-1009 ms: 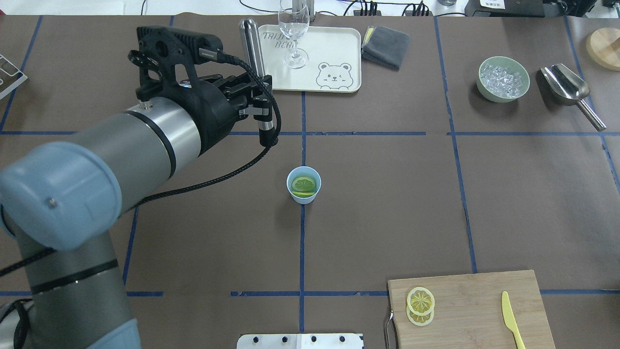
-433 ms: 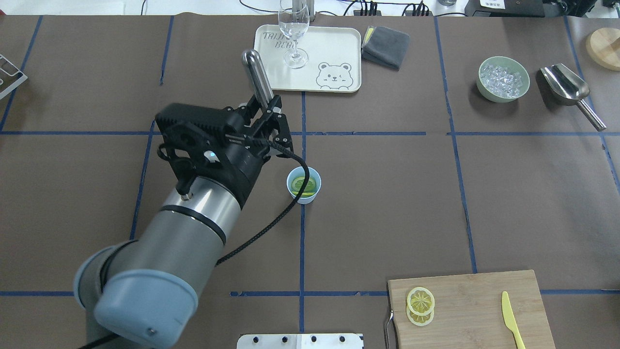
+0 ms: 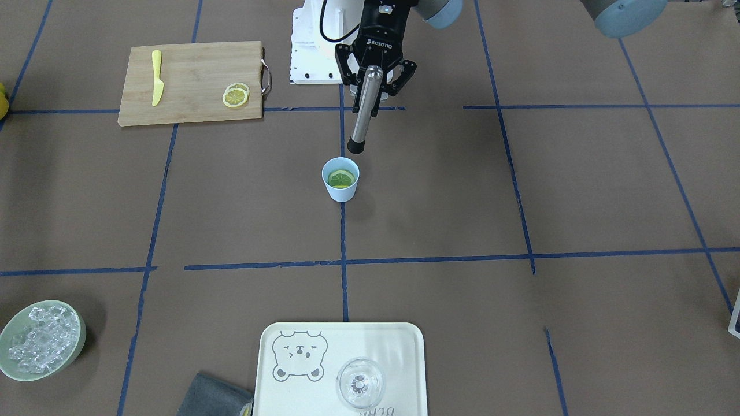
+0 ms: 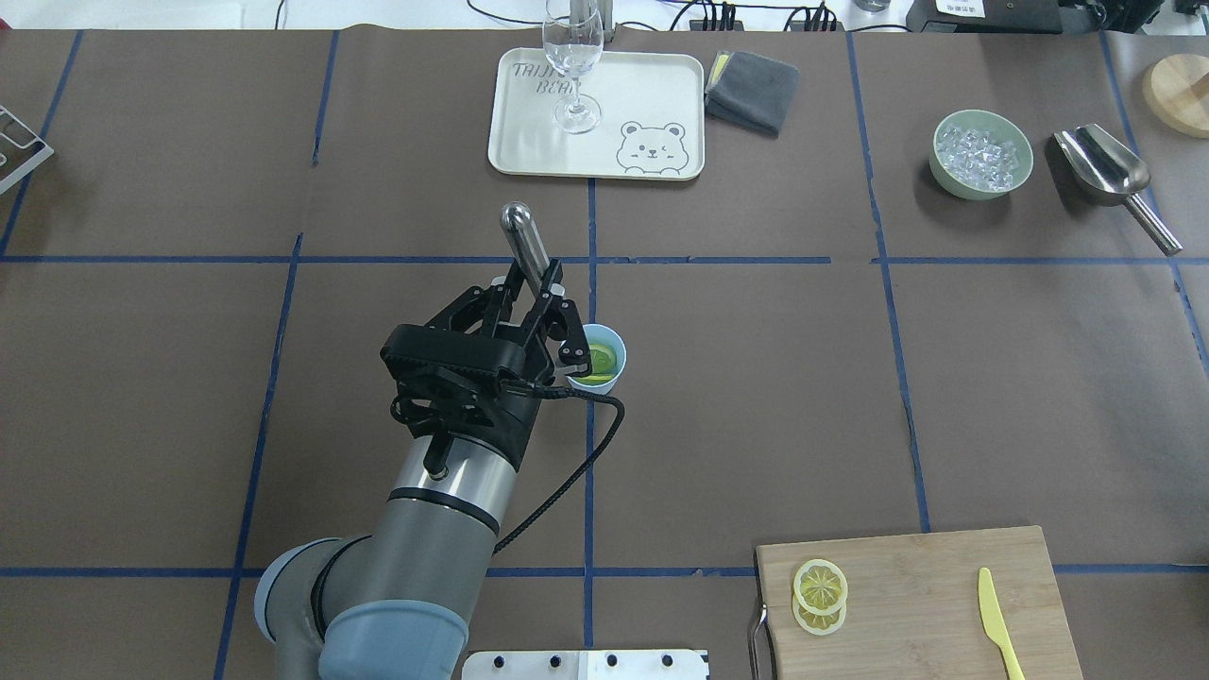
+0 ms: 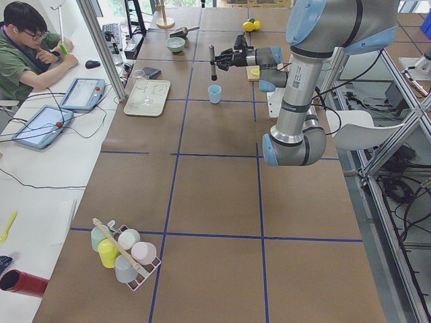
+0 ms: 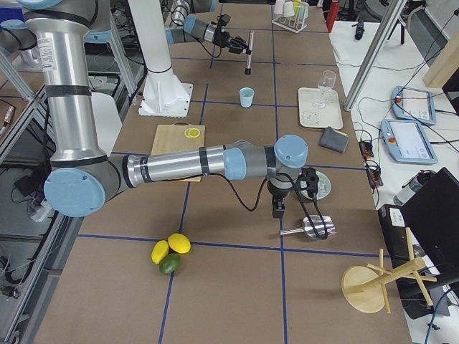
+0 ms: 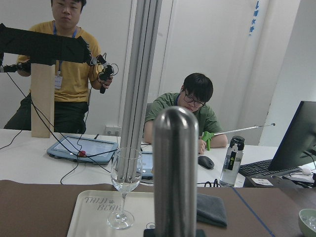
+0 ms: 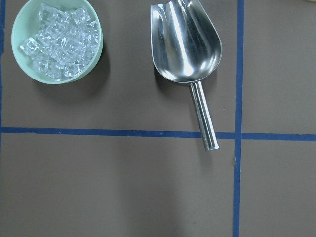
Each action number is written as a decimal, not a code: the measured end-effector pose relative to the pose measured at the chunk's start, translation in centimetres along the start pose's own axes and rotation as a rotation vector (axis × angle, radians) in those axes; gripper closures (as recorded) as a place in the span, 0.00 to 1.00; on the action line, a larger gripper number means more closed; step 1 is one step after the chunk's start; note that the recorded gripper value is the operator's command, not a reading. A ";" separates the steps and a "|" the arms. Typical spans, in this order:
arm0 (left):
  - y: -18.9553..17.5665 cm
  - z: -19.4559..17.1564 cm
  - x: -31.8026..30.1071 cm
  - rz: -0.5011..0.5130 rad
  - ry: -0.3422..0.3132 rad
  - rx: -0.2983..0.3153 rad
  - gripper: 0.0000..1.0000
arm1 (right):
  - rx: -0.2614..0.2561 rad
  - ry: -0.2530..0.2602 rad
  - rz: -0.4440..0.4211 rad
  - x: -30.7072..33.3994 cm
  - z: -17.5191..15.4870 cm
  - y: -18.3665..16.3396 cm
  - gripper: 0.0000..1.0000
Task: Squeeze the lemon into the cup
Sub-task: 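Press the muddler down into the cup onto the lemon slice with the left gripper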
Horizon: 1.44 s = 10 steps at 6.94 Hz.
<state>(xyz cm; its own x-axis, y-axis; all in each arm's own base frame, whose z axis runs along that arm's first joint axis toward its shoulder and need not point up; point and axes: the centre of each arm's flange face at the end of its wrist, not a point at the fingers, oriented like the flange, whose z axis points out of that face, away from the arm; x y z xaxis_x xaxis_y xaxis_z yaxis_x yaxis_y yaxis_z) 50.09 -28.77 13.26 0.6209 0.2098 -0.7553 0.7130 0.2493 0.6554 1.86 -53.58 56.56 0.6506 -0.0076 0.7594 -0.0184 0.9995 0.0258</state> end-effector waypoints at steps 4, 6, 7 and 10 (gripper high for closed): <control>3.0 1.1 2.0 0.039 0.038 -0.016 1.00 | -0.005 0.000 0.006 0.3 0.2 0.0 0.00; 4.4 1.9 2.1 0.046 0.039 -0.022 1.00 | -0.005 0.000 0.005 0.3 0.2 0.0 0.00; 5.1 2.2 2.0 0.058 0.035 -0.026 1.00 | -0.004 0.000 0.005 0.3 0.2 0.0 0.00; 7.9 3.5 2.1 0.076 0.026 -0.031 1.00 | -0.005 0.001 0.006 0.3 0.2 0.0 0.00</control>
<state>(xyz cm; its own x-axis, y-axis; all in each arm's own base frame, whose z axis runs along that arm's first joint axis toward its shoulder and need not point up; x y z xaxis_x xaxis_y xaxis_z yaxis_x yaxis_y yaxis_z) 58.14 -29.63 16.81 0.6640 0.2532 -0.7035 0.6534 0.2610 0.7106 1.87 -53.58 56.90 0.6516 -0.0014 0.7586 -0.0186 0.9997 0.0179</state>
